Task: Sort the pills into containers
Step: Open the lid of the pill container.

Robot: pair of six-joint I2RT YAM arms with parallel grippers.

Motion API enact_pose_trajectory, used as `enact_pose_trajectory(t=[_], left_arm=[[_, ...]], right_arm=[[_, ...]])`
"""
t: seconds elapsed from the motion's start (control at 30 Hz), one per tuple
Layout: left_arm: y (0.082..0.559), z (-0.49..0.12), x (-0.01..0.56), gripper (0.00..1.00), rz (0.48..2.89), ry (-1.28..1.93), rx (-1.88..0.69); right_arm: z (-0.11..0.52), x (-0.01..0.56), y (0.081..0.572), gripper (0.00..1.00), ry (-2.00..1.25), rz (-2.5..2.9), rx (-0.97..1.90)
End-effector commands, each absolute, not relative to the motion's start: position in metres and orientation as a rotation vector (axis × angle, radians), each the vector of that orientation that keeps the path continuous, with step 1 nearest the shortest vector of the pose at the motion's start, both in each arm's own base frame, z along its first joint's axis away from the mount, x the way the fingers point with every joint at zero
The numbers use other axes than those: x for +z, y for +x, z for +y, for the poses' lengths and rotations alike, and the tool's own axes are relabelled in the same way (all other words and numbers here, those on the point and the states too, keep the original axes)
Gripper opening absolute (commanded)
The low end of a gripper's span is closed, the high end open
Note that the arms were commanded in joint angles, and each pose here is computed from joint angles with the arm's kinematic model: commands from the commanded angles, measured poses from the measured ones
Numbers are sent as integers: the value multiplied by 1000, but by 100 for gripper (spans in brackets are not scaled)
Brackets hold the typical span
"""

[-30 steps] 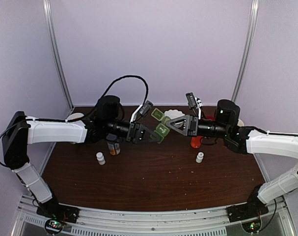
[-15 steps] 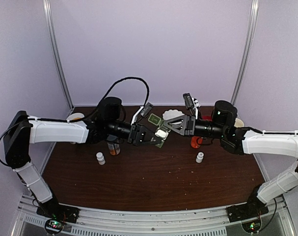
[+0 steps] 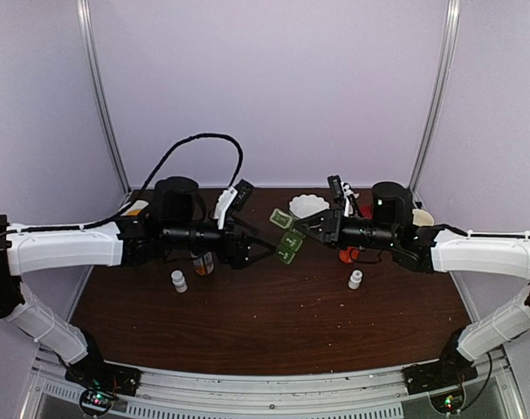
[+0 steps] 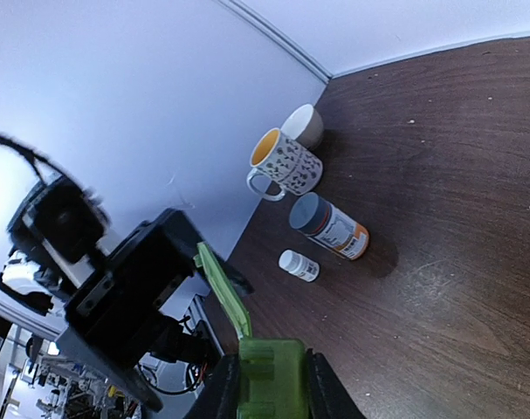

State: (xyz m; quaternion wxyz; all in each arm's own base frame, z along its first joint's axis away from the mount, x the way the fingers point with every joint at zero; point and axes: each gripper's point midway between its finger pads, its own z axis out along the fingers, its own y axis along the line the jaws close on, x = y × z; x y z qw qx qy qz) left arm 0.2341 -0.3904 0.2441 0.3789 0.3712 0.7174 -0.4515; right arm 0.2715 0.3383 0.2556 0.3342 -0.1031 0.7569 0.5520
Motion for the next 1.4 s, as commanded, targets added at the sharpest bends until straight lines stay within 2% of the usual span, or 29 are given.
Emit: enact_pose_trajectory(t=[0.0,0.17,0.37,0.73,0.8,1.1,1.17,1.23,1.37], left_arm=[[235,-392,260,95,1696,946,-846],[242,-404,246,98,1753,950,-636],[252,-412,233,98,1832,926,-525],[254,-429,227,95,1849,955,-542],[254,-431,227,91,1847,960,-545],[260,-441,219,61,1890,972,-528],[259,-442,220,54,1890,974,-535],[258,-443,220,45,1891,978,-547],[249,-450,222,33,1891,1011,-679]], right_arm=[[327,262,289,15,-147,1995,1326],[325,261,295,15,-52,1992,1345],[327,266,296,15,-1,1953,1412],[333,264,294,15,-5,1955,1429],[334,263,294,15,-3,1958,1430],[335,264,293,15,-7,1955,1438],[335,263,293,18,-10,1955,1437],[335,263,293,26,-13,1953,1434],[332,272,286,51,-45,1875,1493]])
